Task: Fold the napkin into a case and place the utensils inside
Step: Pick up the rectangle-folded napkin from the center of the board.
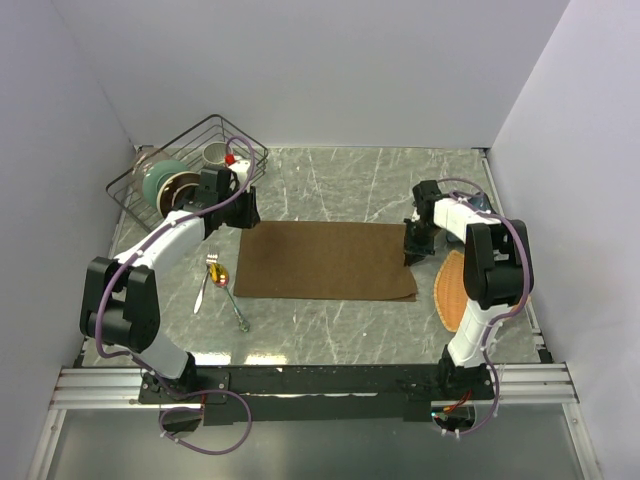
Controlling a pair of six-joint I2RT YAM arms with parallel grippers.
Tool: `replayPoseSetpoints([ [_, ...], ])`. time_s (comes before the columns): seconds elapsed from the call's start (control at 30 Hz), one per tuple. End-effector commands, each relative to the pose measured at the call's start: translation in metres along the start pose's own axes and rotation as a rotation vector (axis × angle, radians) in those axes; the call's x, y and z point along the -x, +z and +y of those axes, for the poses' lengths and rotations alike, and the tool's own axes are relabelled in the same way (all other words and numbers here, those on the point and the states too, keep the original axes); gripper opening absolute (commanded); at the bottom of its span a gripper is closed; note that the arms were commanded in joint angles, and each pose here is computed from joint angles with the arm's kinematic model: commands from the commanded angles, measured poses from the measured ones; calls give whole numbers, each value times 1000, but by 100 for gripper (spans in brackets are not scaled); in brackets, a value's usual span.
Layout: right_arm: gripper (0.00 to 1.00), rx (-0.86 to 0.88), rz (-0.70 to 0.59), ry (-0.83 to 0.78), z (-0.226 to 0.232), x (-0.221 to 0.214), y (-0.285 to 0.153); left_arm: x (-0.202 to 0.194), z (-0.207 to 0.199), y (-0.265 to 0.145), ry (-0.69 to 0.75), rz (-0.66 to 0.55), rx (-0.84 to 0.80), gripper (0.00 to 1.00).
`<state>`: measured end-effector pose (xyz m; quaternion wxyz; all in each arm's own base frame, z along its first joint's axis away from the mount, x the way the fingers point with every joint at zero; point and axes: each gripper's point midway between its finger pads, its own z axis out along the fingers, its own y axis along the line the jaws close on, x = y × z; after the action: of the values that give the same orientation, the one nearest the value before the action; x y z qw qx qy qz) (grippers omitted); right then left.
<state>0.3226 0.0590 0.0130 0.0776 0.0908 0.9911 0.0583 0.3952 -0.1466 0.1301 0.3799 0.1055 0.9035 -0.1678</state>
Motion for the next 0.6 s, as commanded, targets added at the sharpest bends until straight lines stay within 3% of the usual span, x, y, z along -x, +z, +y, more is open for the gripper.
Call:
replayPoseSetpoints([
  [0.0, 0, 31, 5, -13, 2, 5, -2, 19, -7, -14, 19, -60, -18, 33],
  [0.13, 0, 48, -45, -11, -8, 19, -29, 19, -8, -16, 25, -71, -22, 33],
  [0.33, 0, 166, -98, -62, 11, 23, -67, 10, -8, -16, 25, -49, -29, 32],
  [0.57, 0, 455, -89, -116, 91, 9, -97, 8, -6, -18, -4, -27, -46, 33],
])
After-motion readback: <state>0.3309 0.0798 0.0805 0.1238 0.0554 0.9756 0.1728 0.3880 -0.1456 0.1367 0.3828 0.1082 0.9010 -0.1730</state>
